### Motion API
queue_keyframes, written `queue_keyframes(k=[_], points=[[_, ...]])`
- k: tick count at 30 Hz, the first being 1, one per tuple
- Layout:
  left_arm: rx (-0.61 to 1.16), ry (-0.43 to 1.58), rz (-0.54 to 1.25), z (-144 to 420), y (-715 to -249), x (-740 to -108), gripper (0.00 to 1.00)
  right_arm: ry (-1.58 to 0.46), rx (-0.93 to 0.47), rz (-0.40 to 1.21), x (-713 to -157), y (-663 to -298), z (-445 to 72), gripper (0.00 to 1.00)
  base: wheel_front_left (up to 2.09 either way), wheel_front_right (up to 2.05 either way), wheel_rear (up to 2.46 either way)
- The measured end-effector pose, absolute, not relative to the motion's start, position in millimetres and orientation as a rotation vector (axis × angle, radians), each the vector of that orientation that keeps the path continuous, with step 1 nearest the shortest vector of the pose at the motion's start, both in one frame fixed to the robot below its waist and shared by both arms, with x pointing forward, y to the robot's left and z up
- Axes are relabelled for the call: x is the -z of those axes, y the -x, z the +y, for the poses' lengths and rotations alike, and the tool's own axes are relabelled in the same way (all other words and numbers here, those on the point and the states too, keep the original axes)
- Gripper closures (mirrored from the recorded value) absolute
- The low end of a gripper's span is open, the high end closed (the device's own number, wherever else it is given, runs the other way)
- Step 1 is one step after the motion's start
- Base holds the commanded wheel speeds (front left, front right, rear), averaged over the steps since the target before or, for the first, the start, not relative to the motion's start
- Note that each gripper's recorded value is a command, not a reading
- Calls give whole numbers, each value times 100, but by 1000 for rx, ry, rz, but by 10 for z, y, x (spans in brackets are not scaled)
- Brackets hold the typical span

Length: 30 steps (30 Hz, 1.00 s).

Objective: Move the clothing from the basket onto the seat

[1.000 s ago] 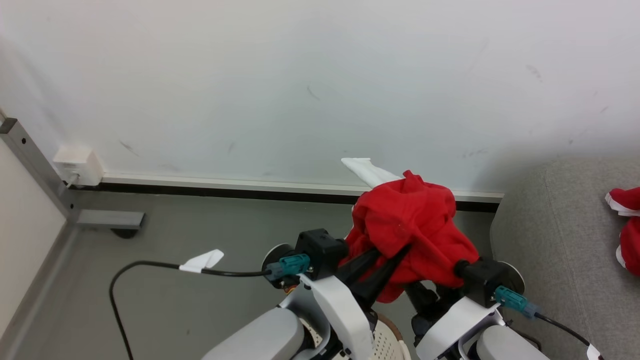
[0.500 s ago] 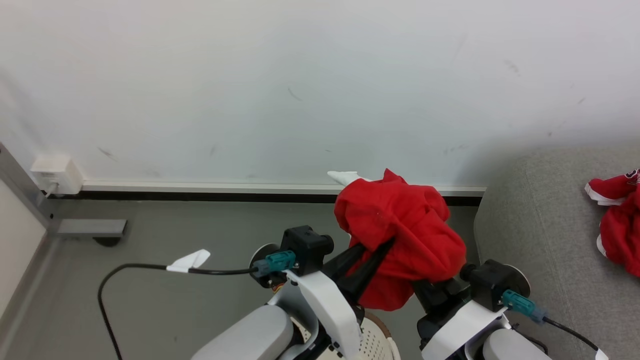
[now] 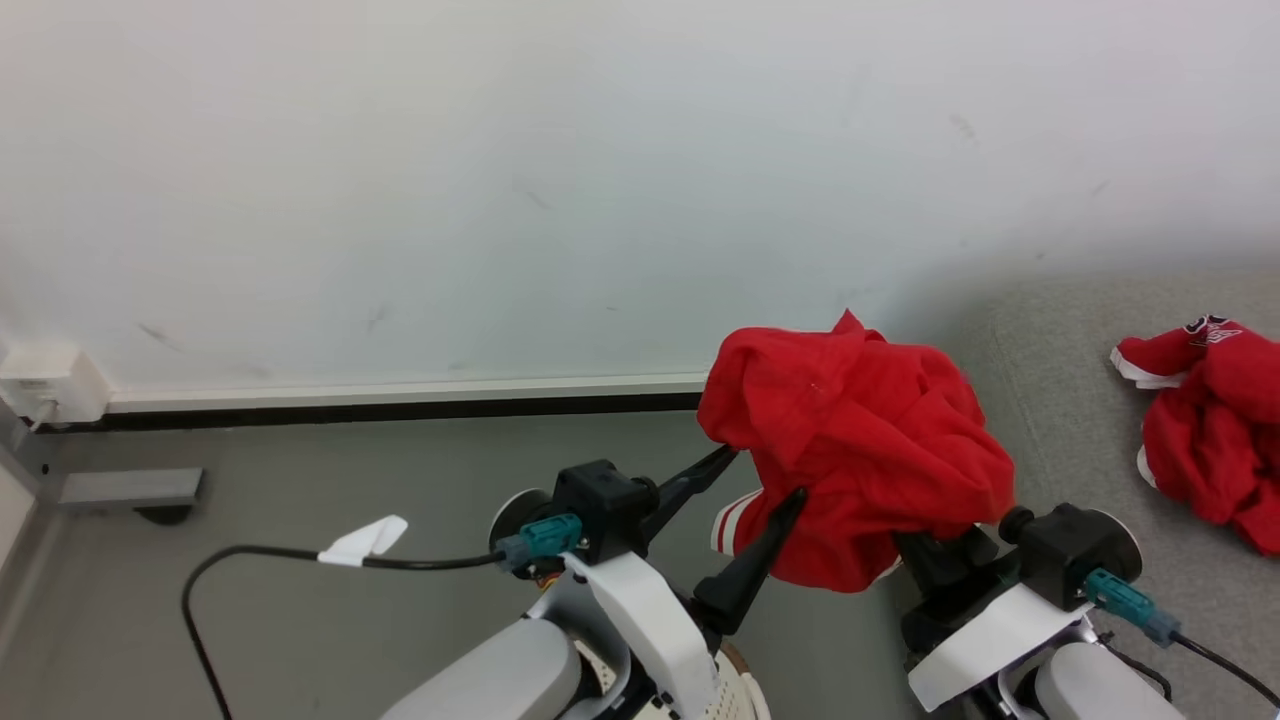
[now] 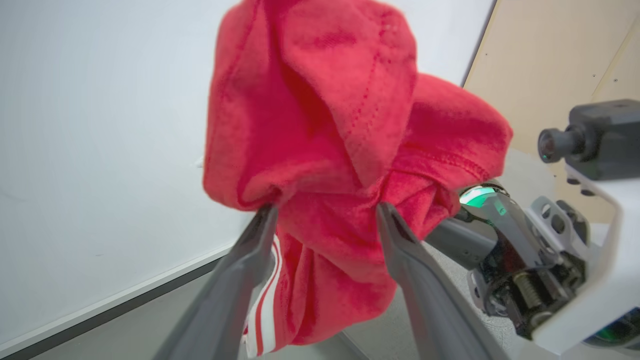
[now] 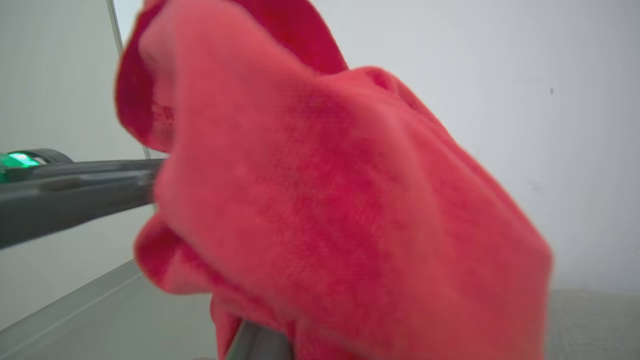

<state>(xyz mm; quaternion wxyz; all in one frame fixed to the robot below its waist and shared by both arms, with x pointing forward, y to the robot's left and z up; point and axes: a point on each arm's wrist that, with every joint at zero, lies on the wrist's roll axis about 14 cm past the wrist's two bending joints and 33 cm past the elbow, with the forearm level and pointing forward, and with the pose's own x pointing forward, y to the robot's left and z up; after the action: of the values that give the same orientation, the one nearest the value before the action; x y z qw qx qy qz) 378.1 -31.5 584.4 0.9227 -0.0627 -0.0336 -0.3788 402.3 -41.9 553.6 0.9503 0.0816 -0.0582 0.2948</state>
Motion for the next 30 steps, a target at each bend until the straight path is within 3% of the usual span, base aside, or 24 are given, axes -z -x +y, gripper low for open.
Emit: queue_keyframes(k=[13,30], points=[[916,134,-119,-730,-3678,-5918,0,-98,-369,-175,-5665,-4021,-1358,100,0,0,0],[1212,121,-105,-1541,-3437,-5719,0,-41,-13,-200,-5711,-3564,-2604,100,0,0,0]])
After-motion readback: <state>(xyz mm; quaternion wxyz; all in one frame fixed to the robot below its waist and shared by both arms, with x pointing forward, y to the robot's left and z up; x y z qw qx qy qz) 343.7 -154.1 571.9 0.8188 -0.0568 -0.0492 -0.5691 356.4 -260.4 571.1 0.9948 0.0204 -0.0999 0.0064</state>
